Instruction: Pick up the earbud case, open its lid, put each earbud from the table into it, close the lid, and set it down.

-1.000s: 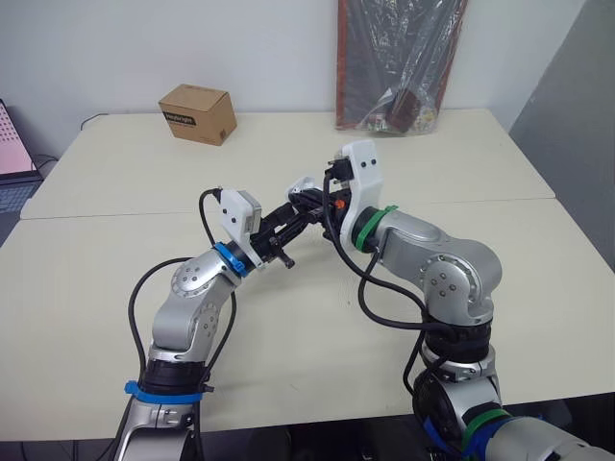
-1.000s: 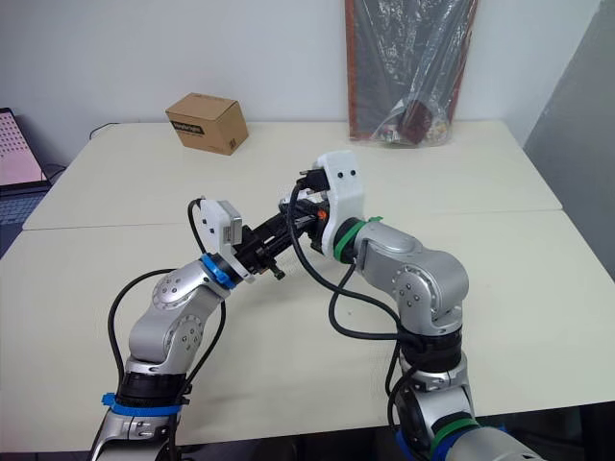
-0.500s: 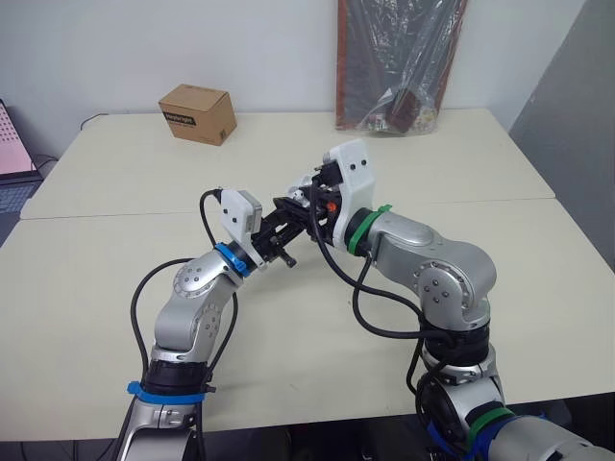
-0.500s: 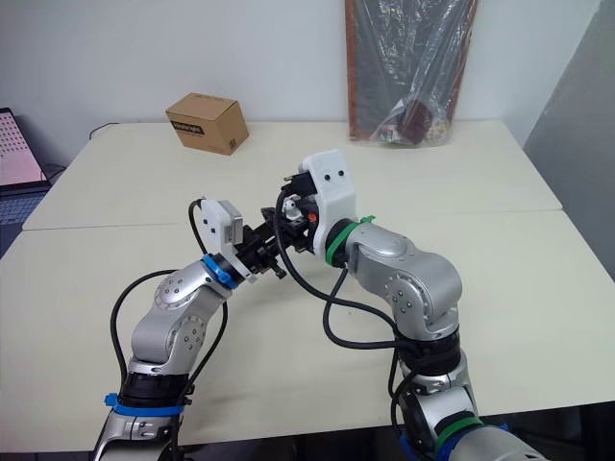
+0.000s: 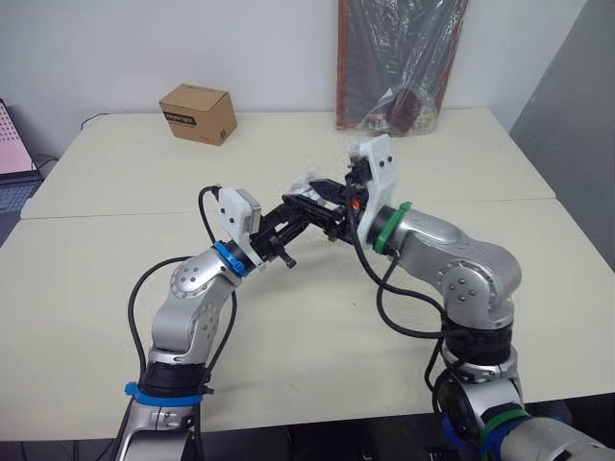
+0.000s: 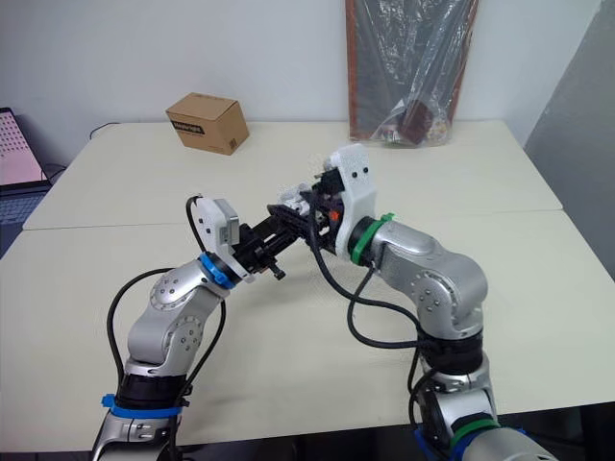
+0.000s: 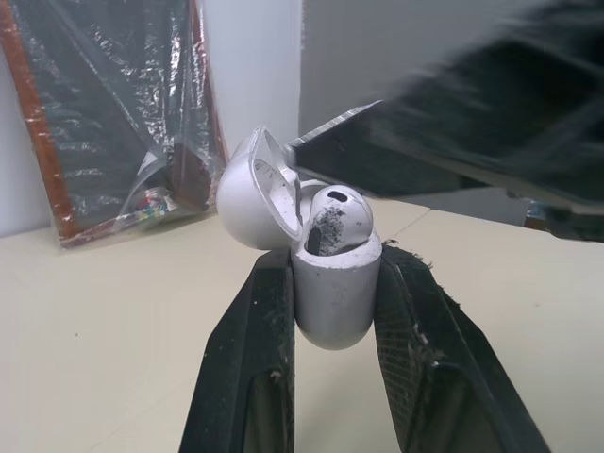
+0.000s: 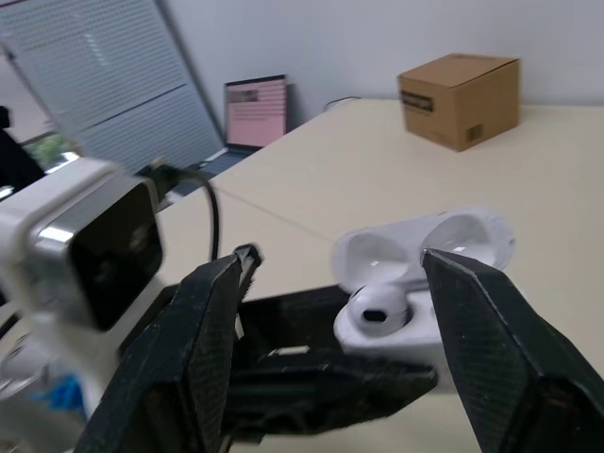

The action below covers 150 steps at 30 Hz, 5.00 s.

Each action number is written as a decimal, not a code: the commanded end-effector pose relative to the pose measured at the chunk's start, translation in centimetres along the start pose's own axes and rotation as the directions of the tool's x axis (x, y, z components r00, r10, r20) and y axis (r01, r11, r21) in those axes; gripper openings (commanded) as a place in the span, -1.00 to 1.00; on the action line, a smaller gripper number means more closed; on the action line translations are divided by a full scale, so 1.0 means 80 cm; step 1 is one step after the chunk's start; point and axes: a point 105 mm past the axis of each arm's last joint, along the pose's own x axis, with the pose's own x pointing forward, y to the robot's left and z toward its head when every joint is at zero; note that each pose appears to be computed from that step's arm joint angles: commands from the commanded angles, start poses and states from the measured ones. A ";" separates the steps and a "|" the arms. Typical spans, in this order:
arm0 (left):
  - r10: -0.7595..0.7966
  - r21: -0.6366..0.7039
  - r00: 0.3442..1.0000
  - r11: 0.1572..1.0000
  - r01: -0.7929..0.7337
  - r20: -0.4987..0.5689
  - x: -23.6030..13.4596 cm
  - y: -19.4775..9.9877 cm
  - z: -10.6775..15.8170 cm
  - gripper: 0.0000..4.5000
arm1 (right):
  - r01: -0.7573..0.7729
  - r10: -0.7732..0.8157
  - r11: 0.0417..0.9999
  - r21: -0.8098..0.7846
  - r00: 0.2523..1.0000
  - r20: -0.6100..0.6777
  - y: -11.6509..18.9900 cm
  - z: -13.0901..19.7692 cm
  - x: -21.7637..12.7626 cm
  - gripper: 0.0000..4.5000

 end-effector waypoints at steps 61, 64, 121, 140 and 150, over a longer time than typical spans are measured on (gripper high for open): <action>-0.181 -0.066 0.981 0.982 0.177 -0.067 -0.075 -0.002 -0.007 -0.64 | 0.301 -0.330 0.944 -0.138 0.886 -0.325 -0.088 -0.109 -0.134 0.40; -0.183 -0.066 0.981 0.982 0.178 -0.067 -0.075 -0.002 -0.007 -0.64 | 0.301 -0.330 0.944 -0.138 0.886 -0.325 -0.089 -0.109 -0.133 0.40; -0.188 -0.065 0.980 0.981 0.184 -0.068 -0.072 -0.004 -0.004 -0.64 | 0.294 -0.322 0.947 -0.133 0.891 -0.322 -0.087 -0.108 -0.132 0.40; -0.189 -0.063 0.980 0.981 0.185 -0.065 -0.070 -0.004 -0.004 -0.64 | 0.314 -0.346 0.938 -0.148 0.883 -0.316 -0.095 -0.103 -0.132 0.40; -0.195 -0.065 0.979 0.979 0.191 -0.060 -0.069 -0.006 -0.004 -0.64 | 0.433 -0.471 0.882 -0.188 0.832 -0.294 -0.131 -0.090 -0.148 0.40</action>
